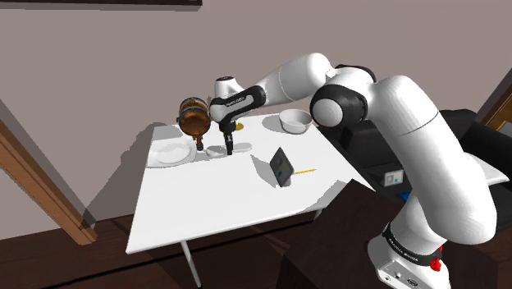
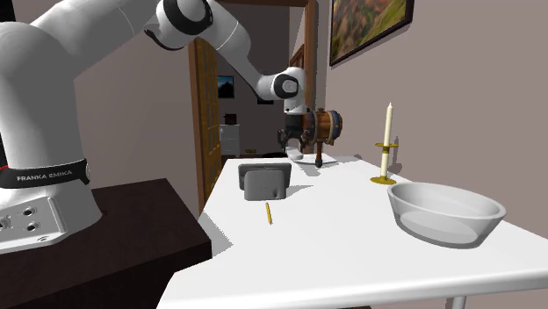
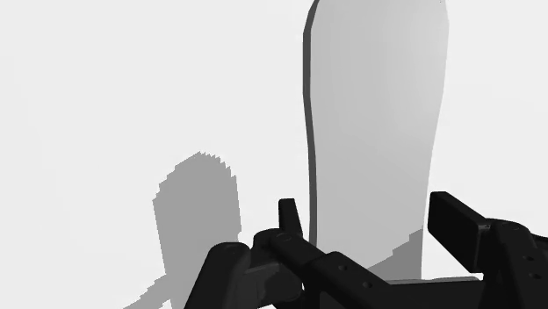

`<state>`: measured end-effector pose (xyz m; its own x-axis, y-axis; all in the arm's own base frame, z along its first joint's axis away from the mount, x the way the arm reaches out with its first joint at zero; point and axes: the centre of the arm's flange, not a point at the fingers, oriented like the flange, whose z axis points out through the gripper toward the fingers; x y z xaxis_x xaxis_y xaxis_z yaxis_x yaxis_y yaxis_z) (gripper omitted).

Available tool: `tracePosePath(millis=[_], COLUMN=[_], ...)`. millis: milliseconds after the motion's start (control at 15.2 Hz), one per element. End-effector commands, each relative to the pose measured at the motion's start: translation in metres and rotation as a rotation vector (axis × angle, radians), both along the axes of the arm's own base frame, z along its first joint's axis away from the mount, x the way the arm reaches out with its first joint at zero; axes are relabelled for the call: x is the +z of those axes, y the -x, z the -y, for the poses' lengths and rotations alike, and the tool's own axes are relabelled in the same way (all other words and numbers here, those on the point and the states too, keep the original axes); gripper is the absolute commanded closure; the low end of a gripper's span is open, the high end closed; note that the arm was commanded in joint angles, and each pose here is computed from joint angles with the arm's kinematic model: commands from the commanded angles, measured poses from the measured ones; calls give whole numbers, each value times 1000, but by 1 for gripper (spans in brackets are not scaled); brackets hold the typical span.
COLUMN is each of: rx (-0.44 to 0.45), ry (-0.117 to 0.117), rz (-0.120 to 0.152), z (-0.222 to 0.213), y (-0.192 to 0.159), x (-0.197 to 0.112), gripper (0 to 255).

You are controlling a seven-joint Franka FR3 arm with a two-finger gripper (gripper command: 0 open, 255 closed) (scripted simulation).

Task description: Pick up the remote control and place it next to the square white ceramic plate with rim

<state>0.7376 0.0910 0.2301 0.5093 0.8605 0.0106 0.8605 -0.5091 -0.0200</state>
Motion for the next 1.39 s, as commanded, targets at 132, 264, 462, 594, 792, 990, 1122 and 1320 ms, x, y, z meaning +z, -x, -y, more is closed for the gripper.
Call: tracePosePath(millis=[132, 264, 462, 594, 792, 990, 1122, 1320], rx=[-1, -1, -1, -1, -1, -1, -1, -1], ry=[0, 0, 0, 0, 0, 0, 0, 0], rz=[0, 0, 0, 0, 0, 0, 0, 0], z=[-52, -77, -104, -104, -104, -104, -104, -104], y=[-12, -18, -24, -24, -24, -24, -24, -24], x=[1, 1, -4, -14, -30, -46, -56, -72], gripper=[255, 255, 255, 255, 255, 255, 255, 255])
